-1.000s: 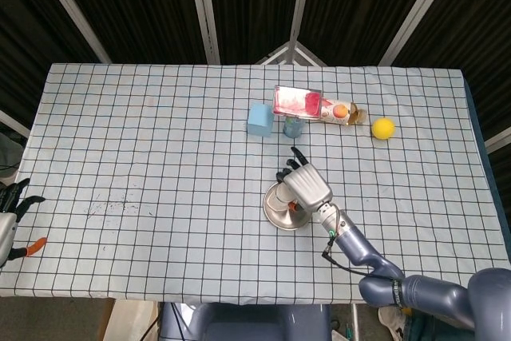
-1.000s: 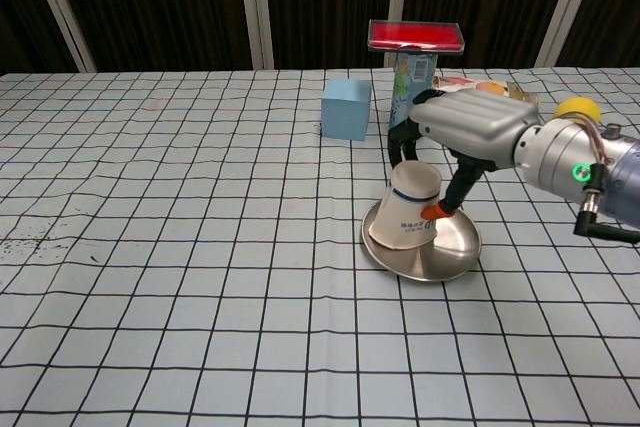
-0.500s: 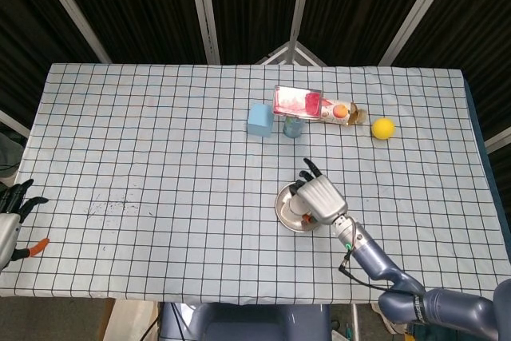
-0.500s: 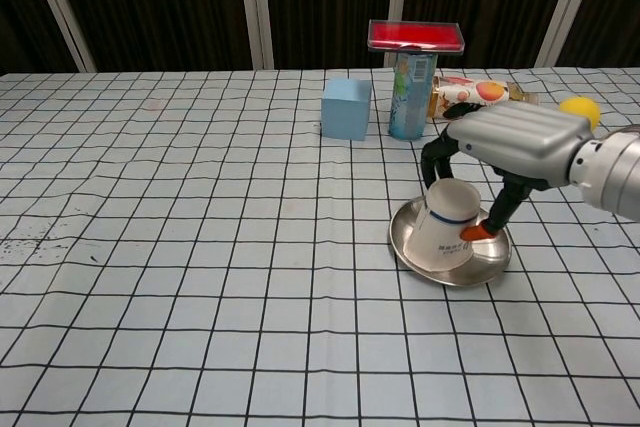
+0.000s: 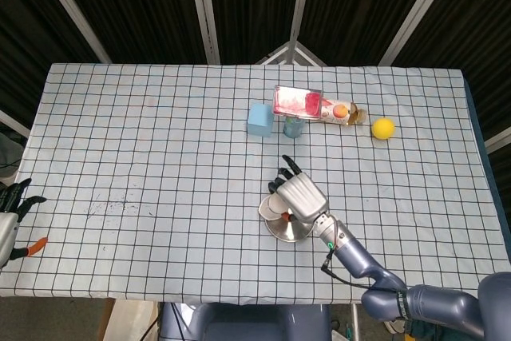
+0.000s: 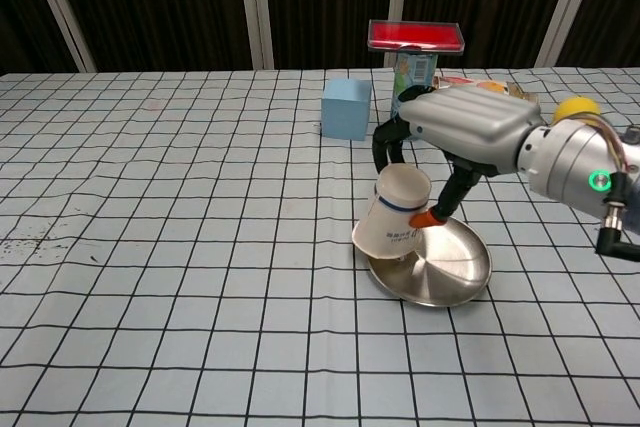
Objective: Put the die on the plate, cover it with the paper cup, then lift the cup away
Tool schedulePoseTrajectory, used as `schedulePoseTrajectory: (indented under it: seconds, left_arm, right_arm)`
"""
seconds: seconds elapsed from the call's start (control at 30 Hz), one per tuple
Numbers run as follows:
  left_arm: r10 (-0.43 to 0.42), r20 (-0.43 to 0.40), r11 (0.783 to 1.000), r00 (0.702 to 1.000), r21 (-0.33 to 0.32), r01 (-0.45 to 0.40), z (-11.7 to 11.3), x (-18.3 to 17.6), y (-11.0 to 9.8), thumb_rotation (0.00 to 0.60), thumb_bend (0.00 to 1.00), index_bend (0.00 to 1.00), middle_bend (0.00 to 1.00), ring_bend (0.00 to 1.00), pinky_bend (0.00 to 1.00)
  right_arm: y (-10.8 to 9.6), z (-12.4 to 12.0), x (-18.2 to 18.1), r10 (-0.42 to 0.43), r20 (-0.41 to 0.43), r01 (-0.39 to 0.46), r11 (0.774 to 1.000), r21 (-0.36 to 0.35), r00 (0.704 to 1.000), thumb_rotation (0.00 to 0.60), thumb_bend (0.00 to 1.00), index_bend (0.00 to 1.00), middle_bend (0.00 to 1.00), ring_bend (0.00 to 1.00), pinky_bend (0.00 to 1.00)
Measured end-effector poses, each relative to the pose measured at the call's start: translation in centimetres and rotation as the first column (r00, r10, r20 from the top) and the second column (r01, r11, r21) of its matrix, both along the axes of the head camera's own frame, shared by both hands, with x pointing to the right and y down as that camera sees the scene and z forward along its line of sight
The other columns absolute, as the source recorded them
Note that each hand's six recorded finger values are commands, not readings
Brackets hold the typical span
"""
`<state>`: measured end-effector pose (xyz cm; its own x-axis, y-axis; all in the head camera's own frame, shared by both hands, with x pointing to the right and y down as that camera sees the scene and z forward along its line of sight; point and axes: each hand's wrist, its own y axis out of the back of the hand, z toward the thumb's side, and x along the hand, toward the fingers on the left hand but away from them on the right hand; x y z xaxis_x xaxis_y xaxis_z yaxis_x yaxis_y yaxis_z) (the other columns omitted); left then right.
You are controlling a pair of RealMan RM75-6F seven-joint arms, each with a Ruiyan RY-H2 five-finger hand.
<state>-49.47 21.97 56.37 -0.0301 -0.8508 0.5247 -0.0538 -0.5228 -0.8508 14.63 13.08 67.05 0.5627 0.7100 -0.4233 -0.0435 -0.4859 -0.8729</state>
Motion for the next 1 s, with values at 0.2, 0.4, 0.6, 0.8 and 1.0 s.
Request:
schedulePoseTrajectory:
  seconds: [0.2,0.4,0.6,0.8,1.0]
  left_arm:
    - [-0.003,0.003,1.000,1.000,0.000,0.003,0.0,0.0,0.0,0.600,0.30,0.25,0.00,0.00,0.02]
    - [0.005,0.010,1.000,1.000,-0.002,-0.005,0.1,0.2,0.1,0.600,0.30,0.25,0.00,0.00,0.02]
    - [0.011,0.020,1.000,1.000,-0.012,-0.011,0.5,0.5,0.2,0.600,0.30,0.25,0.00,0.00,0.02]
    - [0.004,0.023,1.000,1.000,-0.008,-0.004,0.4,0.5,0.2,0.600,0.30,0.25,0.00,0.00,0.02]
    - [0.008,0.025,1.000,1.000,-0.015,-0.008,0.7,0.6,0.2,0.600,0.30,0.25,0.00,0.00,0.02]
  right_arm:
    - [-3.1,0.6,2.9,0.087,-0.056,-0.082,0.994,0.074,0.995,0.600,0.37,0.62,0.50,0.25,0.00]
    - [-5.2,0.4,7.8,0.160,-0.142,-0.145,0.983,0.111,0.977,0.600,0.37,0.62,0.50,0.25,0.00]
    - [-6.3,0.5,12.3,0.196,-0.244,-0.167,0.977,0.136,0.950,0.600,0.37,0.62,0.50,0.25,0.00]
    - [-6.2,1.7,15.5,0.226,-0.313,-0.197,0.973,0.121,0.922,0.600,0.37,0.62,0.50,0.25,0.00]
    - [-5.7,2.6,16.7,0.242,-0.317,-0.230,0.970,0.077,0.917,0.600,0.34,0.60,0.50,0.25,0.00]
